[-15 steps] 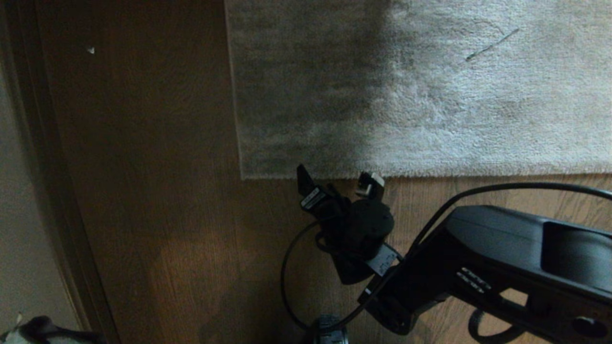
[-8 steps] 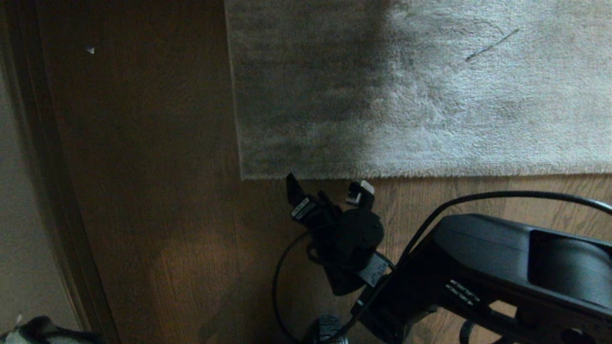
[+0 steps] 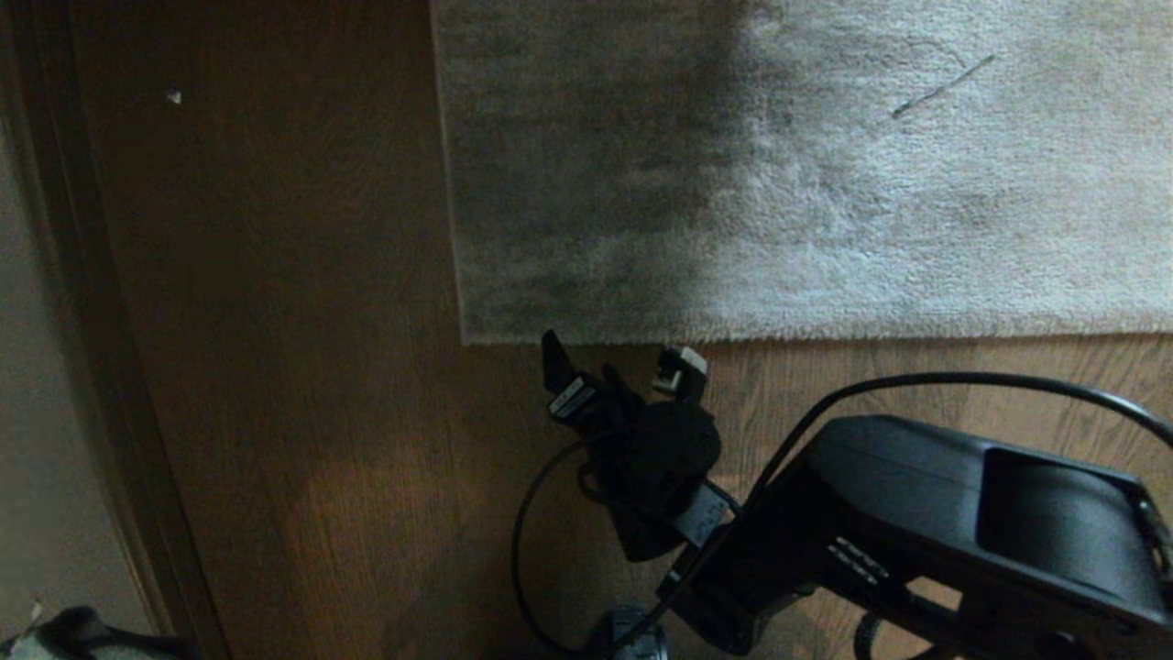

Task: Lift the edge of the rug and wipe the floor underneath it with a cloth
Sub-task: Lift up the carpet

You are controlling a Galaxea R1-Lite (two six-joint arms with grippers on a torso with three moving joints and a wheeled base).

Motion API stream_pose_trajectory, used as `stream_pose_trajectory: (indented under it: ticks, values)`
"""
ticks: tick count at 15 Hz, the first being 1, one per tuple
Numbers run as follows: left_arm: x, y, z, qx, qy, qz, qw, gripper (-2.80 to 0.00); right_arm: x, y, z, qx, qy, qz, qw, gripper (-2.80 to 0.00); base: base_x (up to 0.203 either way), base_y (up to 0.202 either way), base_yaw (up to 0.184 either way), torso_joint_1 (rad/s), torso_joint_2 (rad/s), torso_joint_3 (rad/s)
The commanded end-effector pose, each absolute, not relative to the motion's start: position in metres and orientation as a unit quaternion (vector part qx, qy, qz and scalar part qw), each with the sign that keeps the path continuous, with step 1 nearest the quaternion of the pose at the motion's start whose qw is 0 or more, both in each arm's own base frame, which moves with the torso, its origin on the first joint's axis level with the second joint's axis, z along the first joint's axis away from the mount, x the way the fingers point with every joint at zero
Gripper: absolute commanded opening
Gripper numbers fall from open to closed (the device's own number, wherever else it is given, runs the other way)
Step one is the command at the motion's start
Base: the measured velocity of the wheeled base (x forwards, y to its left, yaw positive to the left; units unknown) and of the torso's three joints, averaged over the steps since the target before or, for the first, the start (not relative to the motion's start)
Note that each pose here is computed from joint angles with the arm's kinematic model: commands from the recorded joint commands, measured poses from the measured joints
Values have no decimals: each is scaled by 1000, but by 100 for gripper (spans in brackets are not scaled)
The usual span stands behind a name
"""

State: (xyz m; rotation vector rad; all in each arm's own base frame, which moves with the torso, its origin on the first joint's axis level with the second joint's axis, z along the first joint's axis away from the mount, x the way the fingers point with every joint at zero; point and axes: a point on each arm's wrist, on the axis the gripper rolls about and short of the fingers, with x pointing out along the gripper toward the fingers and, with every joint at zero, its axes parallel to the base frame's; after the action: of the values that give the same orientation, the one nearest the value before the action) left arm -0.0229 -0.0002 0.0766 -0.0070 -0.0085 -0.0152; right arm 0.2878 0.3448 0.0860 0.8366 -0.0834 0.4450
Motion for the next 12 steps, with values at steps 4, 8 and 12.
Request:
stream_pose_trajectory:
  ticks: [4, 8, 12]
  values:
    - [-23, 0, 77, -4, -5, -8, 1000, -280, 301, 345, 84, 417, -69, 210, 882, 0, 0, 0, 0, 0, 0, 0]
    - [-23, 0, 77, -4, -5, -8, 1000, -280, 319, 332, 88, 420, -86, 198, 881, 0, 0, 0, 0, 0, 0, 0]
    - [-23, 0, 76, -4, -4, -8, 1000, -280, 329, 321, 96, 422, -99, 185, 882, 0, 0, 0, 0, 0, 0, 0]
